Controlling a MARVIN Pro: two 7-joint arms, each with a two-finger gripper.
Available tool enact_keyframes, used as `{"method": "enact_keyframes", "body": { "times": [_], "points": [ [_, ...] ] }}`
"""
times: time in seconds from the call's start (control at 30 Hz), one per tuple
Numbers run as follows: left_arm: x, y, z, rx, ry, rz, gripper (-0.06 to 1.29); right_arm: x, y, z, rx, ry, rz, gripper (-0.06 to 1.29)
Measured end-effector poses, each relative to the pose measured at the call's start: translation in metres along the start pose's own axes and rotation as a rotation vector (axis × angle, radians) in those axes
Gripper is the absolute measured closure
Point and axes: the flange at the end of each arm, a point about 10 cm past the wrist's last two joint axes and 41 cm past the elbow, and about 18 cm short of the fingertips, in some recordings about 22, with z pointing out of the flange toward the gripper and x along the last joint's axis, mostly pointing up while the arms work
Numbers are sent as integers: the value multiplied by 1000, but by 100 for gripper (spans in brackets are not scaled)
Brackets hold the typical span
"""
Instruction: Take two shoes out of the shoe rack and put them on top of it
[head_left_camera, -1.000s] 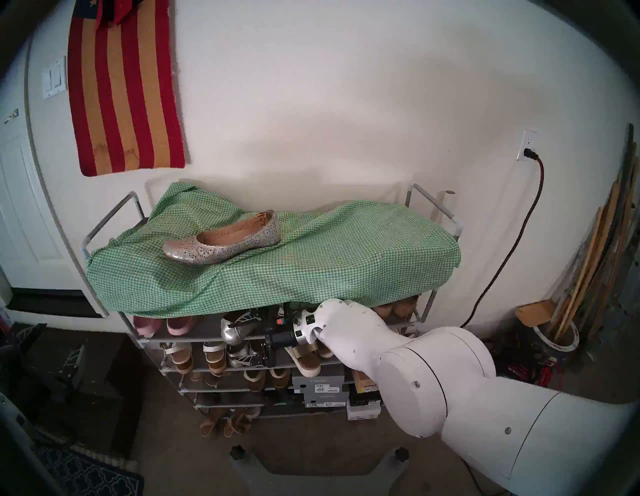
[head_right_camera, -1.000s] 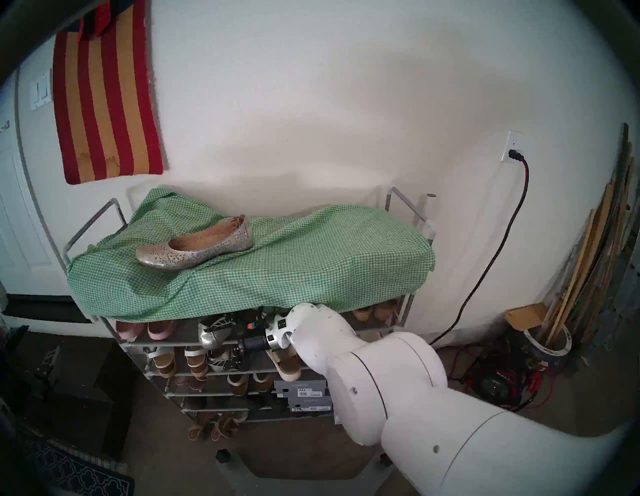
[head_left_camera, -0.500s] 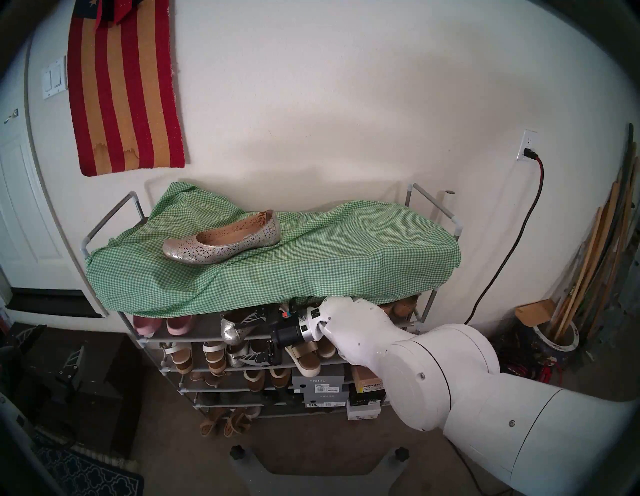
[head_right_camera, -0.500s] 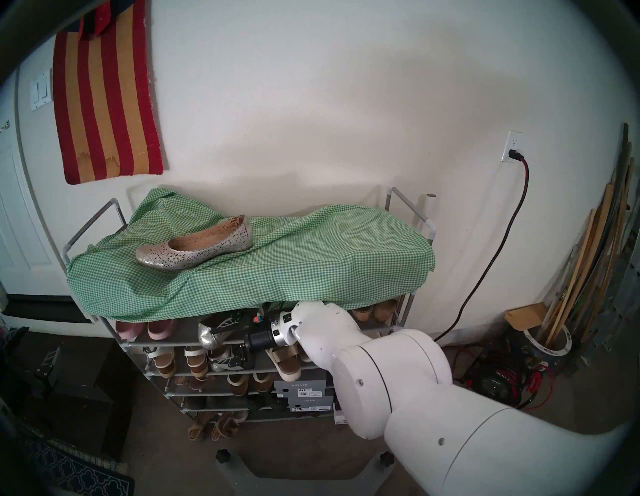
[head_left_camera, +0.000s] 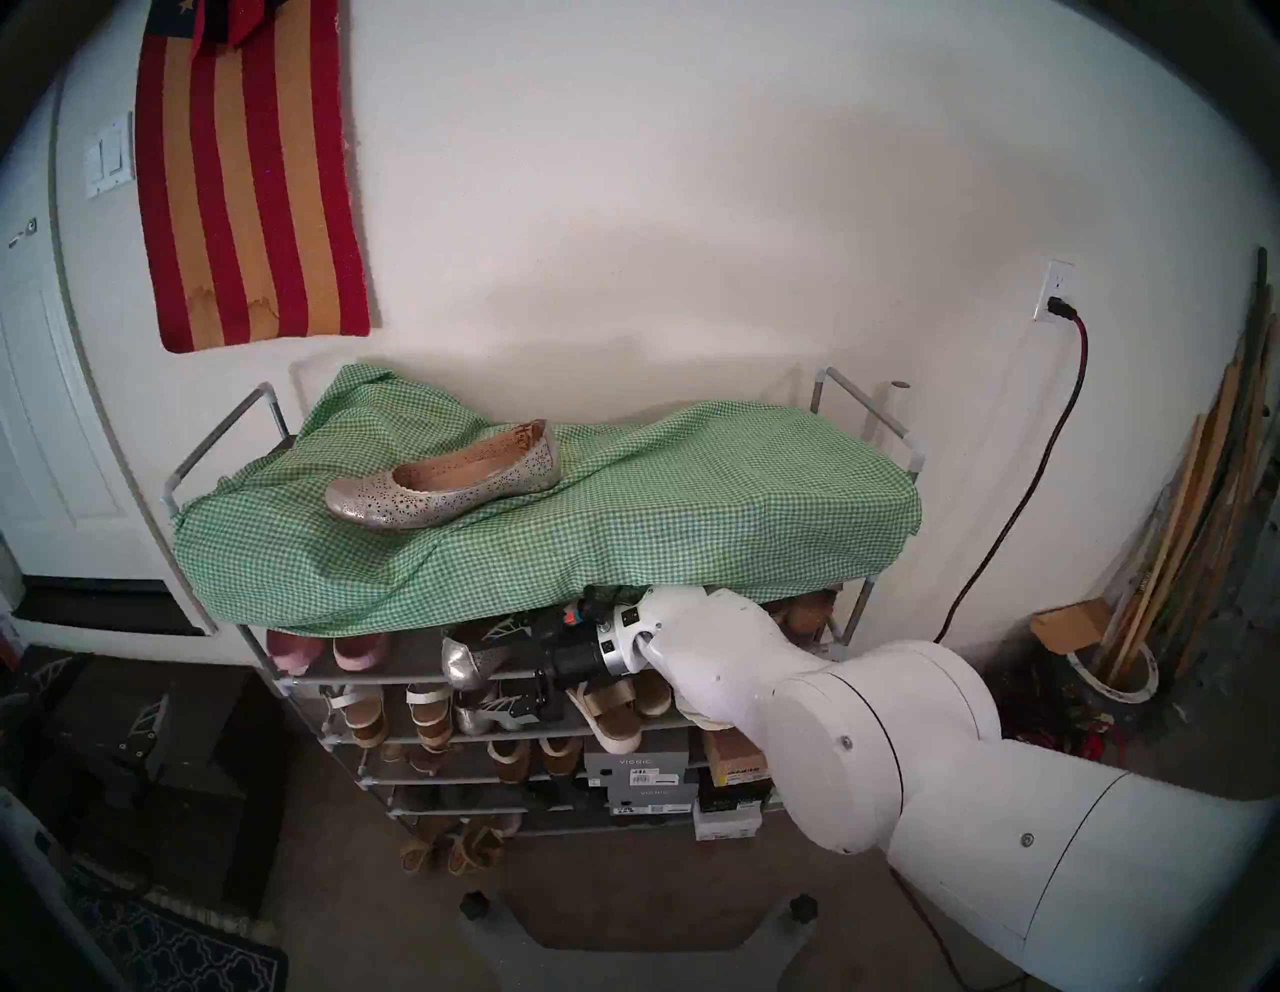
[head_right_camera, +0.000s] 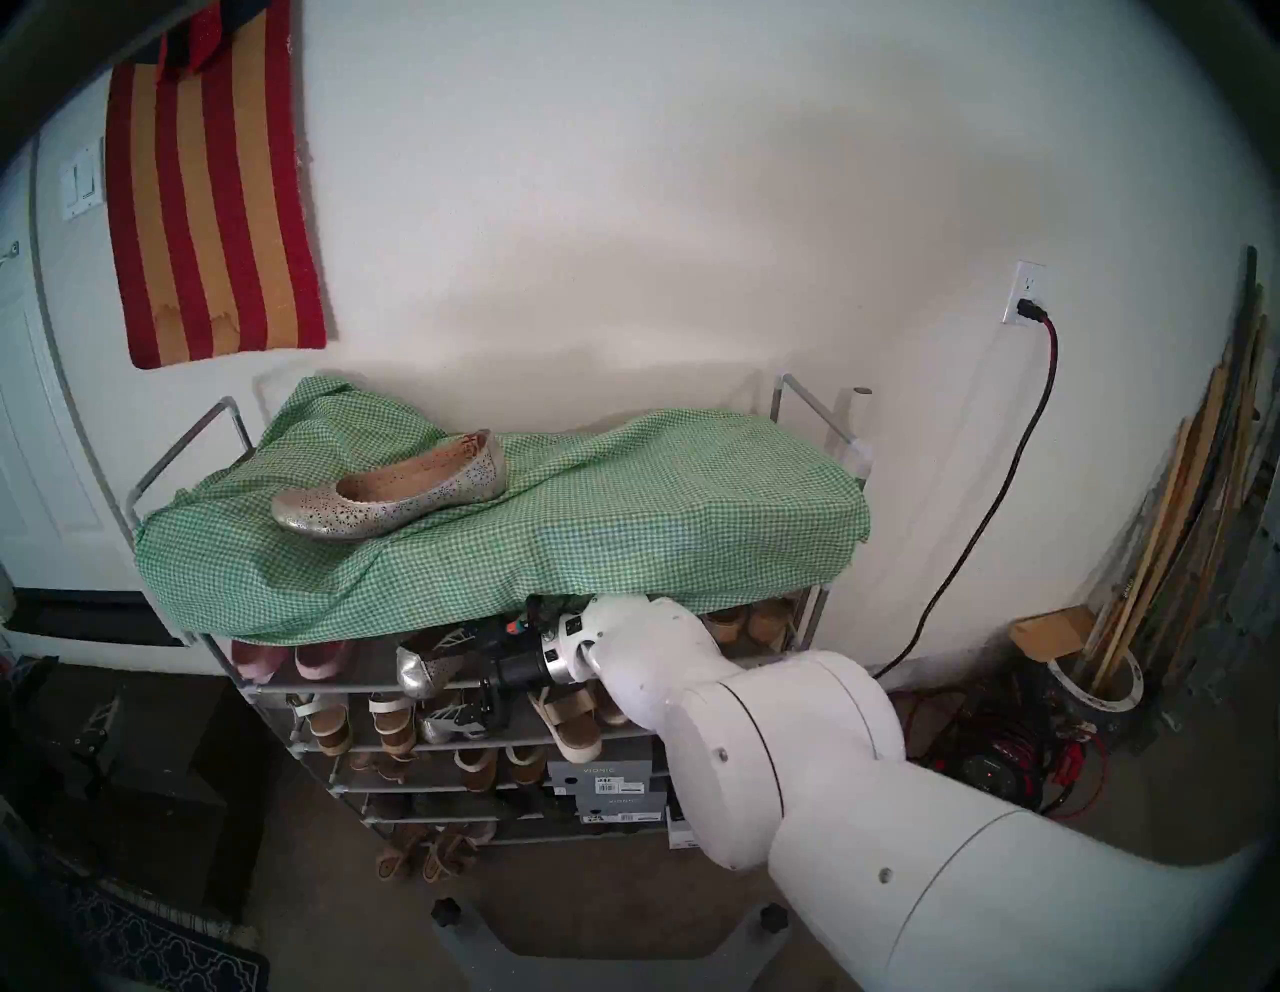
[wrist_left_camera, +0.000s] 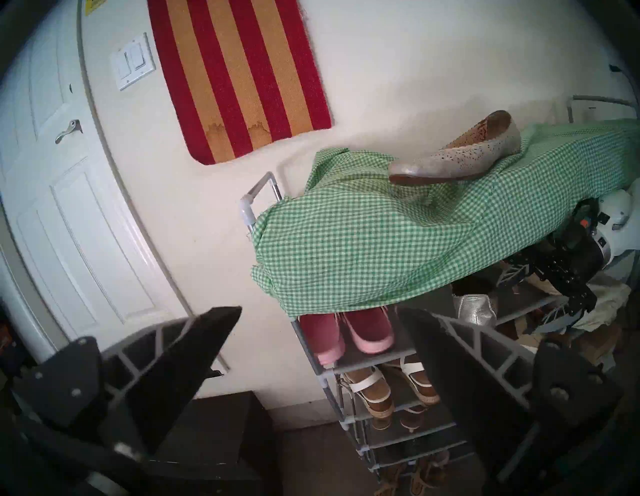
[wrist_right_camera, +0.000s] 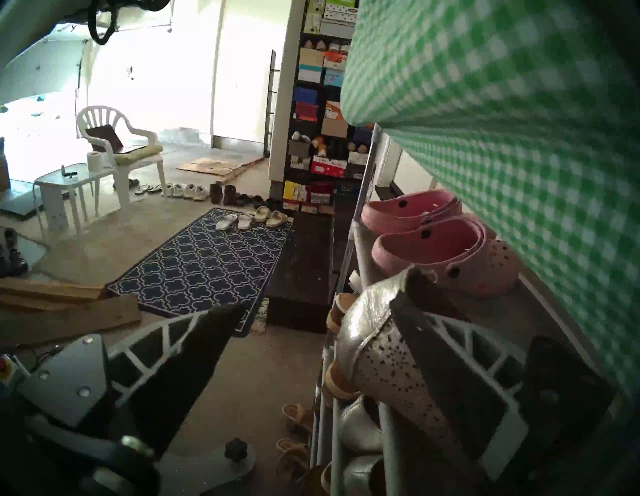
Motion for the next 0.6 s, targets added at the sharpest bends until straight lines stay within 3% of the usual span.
{"method": "enact_keyframes", "body": {
  "times": [0.6],
  "points": [
    [0,0,0,1,-2,-2,-4,-2,12,7,-122,-74,17,4]
  ]
}}
